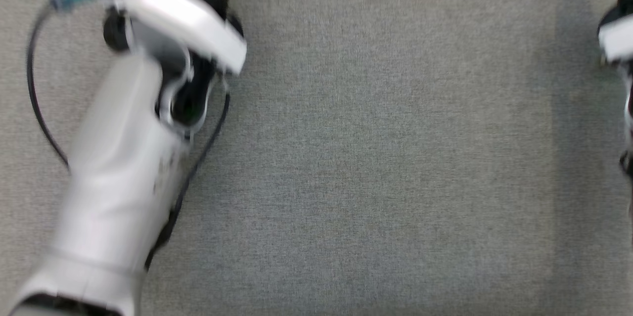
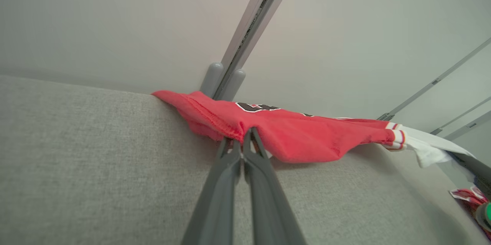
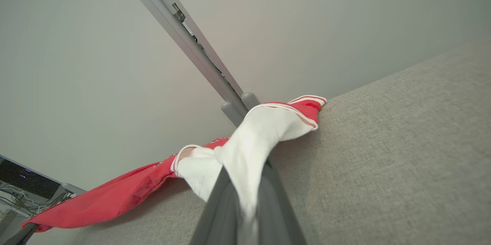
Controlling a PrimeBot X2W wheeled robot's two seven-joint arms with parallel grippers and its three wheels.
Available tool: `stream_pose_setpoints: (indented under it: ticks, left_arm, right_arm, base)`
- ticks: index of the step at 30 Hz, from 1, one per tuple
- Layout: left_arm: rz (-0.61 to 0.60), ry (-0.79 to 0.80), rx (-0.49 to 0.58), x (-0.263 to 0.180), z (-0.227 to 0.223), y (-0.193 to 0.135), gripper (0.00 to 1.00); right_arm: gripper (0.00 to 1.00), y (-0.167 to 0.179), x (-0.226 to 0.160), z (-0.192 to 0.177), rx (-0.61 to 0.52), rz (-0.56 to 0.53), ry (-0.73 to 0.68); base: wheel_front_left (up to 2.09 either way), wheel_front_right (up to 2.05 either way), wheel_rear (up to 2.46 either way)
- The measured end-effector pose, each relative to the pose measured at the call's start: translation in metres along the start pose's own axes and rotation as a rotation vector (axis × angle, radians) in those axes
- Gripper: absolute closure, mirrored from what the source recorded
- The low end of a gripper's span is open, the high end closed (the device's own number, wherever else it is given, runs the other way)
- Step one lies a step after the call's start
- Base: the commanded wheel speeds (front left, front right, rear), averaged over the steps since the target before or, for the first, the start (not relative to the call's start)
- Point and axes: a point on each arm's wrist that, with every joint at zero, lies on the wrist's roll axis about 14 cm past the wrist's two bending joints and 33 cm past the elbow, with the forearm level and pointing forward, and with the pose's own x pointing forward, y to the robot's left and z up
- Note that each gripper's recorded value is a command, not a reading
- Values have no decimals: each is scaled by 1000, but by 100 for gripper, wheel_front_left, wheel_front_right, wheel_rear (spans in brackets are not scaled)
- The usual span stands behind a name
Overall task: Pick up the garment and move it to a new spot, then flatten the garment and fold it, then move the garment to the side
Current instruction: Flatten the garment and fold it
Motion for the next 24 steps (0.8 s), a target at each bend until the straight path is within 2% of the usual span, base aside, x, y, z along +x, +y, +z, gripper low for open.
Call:
stream_pose_setpoints:
  ticks: [3, 9, 12, 18, 24]
  left_arm:
    - [10, -3, -33, -37, -16, 4, 100]
    - [67, 25, -75, -133, -47, 3, 100]
    - [98, 44, -177, -183, -67, -11, 100]
    - [164, 109, -280, -266, -105, -45, 100]
    - [202, 153, -378, -319, -127, -74, 100]
  right_arm:
    - [100, -2, -37, -10, 57, -3, -4]
    - [100, -10, -139, -36, 150, -69, 62]
    - [100, -11, -189, -47, 189, -106, 93]
    - [100, -22, -278, -68, 226, -207, 143]
    - [100, -33, -350, -90, 263, -314, 185]
  base:
    - [0, 0, 0]
    - [0, 0, 0]
    - [0, 0, 0]
    - [0, 0, 0]
    - [0, 0, 0]
